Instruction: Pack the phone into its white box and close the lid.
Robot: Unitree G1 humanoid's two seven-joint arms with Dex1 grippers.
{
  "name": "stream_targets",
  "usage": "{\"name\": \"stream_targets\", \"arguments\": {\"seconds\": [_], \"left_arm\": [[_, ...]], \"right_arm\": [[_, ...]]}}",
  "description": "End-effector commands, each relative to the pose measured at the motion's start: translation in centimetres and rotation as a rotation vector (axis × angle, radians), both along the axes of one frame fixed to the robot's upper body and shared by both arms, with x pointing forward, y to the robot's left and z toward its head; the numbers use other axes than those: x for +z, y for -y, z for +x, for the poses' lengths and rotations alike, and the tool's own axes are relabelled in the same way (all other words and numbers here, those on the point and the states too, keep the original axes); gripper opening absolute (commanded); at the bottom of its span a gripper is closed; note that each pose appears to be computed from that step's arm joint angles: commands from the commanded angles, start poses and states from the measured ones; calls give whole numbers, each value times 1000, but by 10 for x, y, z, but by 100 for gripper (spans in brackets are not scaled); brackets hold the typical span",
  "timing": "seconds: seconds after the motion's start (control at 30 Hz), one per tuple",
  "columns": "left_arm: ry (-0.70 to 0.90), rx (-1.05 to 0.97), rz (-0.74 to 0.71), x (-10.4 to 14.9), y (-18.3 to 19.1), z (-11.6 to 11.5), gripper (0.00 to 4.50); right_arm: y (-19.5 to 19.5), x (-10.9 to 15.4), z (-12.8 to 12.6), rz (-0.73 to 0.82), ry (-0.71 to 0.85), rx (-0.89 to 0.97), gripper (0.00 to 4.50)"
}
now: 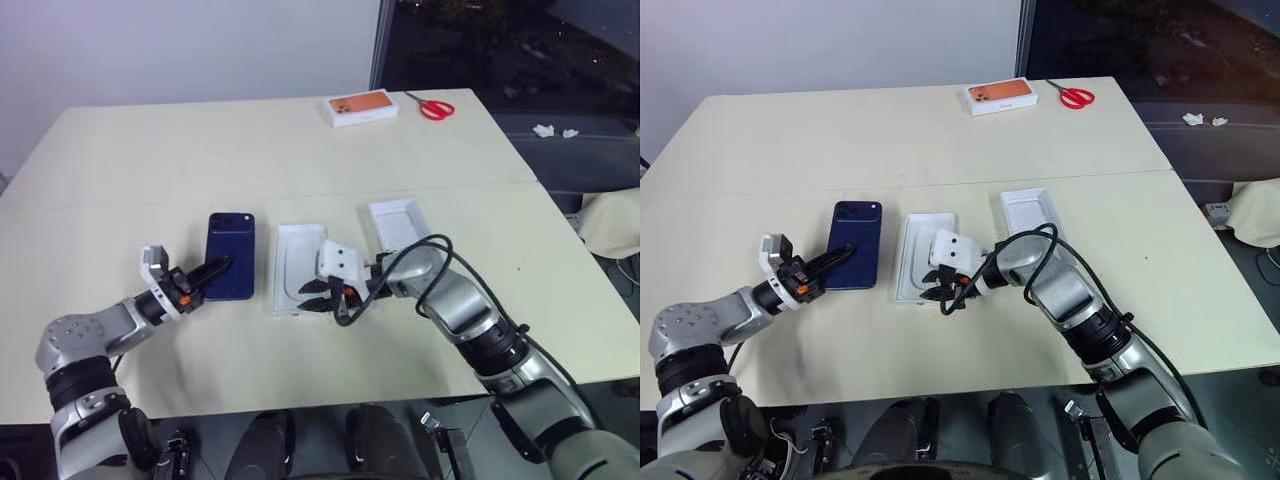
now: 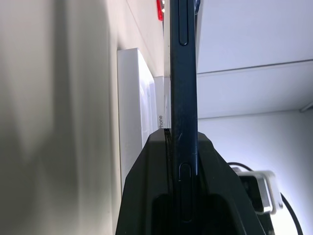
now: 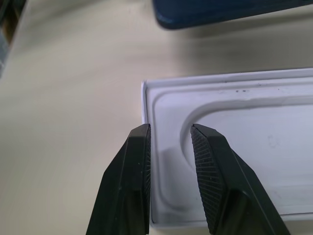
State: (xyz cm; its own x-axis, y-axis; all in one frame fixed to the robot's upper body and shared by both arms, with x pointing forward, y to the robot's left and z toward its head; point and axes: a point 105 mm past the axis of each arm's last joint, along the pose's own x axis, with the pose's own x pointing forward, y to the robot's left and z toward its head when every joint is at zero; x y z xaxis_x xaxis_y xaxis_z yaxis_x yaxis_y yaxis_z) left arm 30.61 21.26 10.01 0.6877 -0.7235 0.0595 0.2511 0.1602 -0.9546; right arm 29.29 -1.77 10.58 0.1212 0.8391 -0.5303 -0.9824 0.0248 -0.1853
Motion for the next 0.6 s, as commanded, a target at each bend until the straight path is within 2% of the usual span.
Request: {"name": "stream_targets", "arguments": {"seconds": [0.03,0.17,0.27,0.3,0.37,0.43,0.53,0.6], "left_arm": [[83,13,-8,22,-6,1,0],[84,0,8,21,-1,0,0],[85,-9,5,20,4,-2,0],[88,-13,6,20,6,-2,0],[95,-16,10,22,8,-2,0],[101,-20,17,23,10,-2,0],[114,-29,17,28,13,-2,0],[120,-35,21,30,14,-2,0]], "right_arm": [[-4,-3,-1,-31,74,36,132],[-5,4,0,-3,53,31,132],[-7,6,-1,6,58,36,218],[-6,5,-4,-1,45,46,265],[-7,4,-6,0,30,53,265],[-9,6,-3,8,48,37,319],[-10,5,-3,-3,61,46,438],[-9,4,-3,-7,55,41,438]]}}
